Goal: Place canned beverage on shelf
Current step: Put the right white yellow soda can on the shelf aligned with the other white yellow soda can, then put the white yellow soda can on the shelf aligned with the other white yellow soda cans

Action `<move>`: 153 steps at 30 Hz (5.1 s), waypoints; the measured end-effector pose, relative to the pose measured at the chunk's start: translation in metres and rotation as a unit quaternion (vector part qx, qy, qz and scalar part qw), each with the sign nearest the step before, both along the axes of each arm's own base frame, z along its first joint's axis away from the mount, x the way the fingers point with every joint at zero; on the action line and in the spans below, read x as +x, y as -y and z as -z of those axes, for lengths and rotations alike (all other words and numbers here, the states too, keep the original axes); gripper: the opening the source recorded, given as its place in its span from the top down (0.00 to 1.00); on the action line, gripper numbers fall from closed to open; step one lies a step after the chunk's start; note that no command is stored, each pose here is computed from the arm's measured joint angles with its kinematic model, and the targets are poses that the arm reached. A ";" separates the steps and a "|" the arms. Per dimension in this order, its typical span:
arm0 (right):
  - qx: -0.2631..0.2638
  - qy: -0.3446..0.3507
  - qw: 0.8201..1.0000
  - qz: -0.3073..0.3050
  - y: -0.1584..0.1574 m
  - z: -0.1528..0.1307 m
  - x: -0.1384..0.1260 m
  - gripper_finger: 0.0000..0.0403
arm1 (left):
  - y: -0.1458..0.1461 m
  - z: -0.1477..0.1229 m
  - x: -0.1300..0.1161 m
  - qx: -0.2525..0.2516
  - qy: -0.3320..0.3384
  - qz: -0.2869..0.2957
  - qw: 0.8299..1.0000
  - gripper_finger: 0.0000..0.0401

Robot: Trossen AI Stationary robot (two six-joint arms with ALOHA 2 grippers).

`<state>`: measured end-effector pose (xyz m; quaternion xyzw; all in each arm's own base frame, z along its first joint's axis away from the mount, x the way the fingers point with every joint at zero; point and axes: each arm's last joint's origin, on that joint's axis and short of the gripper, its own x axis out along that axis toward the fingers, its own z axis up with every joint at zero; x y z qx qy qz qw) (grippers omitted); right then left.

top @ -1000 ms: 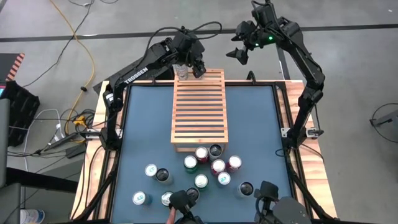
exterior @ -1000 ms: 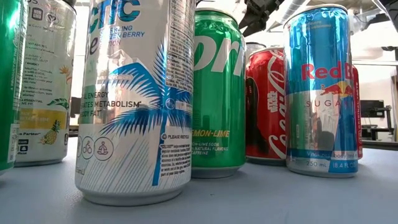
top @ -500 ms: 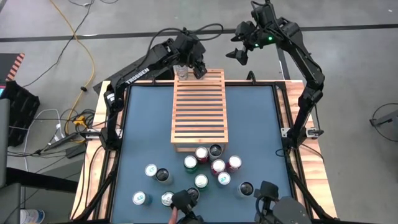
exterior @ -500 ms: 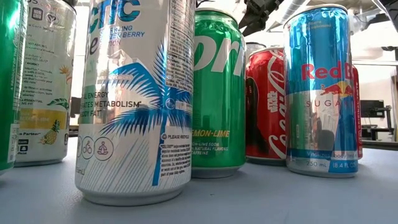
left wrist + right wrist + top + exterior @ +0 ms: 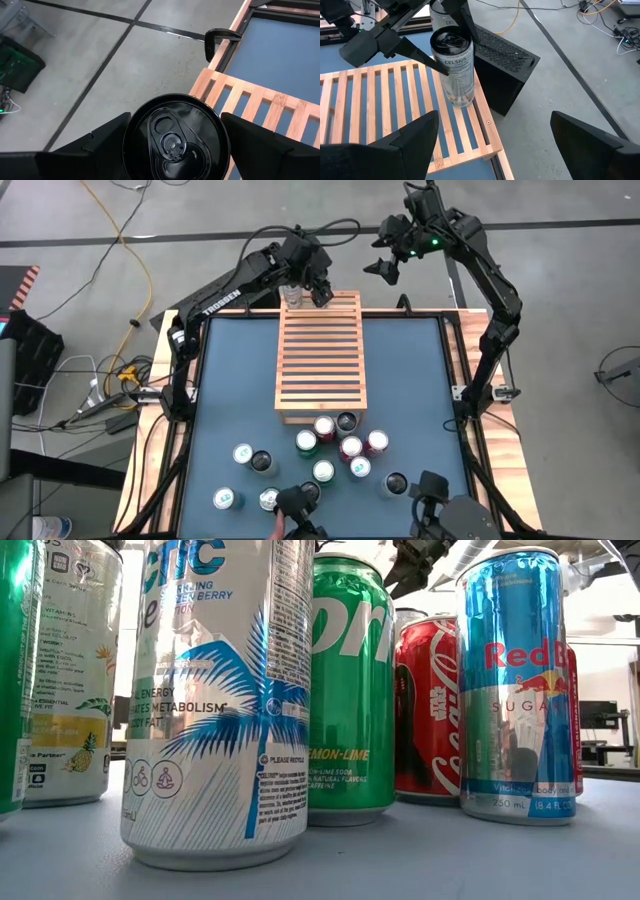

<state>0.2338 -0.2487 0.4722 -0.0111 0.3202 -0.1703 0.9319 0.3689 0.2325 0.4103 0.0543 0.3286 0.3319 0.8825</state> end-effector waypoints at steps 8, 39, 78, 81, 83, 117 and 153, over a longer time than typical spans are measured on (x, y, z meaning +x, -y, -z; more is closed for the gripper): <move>0.002 -0.002 1.000 0.000 0.000 0.000 0.000 0.09 | 0.000 0.000 0.000 0.006 -0.002 -0.009 1.000 0.24; -0.001 -0.007 1.000 -0.006 -0.001 0.001 -0.001 0.09 | 0.003 -0.004 0.000 0.009 0.002 0.018 1.000 0.24; 0.007 -0.015 1.000 -0.006 -0.002 0.003 -0.002 0.09 | 0.009 -0.034 -0.006 0.021 0.089 0.008 0.996 0.24; 0.005 -0.015 1.000 -0.007 -0.002 0.002 -0.002 0.09 | 0.014 -0.041 -0.009 0.018 0.103 0.011 0.994 0.24; 0.004 -0.014 1.000 -0.009 -0.002 0.002 -0.001 0.09 | 0.018 -0.046 -0.012 0.011 0.119 0.011 0.993 0.24; -0.008 0.061 0.986 -0.155 0.019 0.045 0.086 0.09 | 0.086 -0.146 -0.116 -0.016 0.295 0.081 0.952 0.24; -0.012 0.089 0.986 -0.141 0.025 0.042 0.089 0.09 | 0.086 -0.139 -0.120 -0.050 0.274 0.039 0.960 0.24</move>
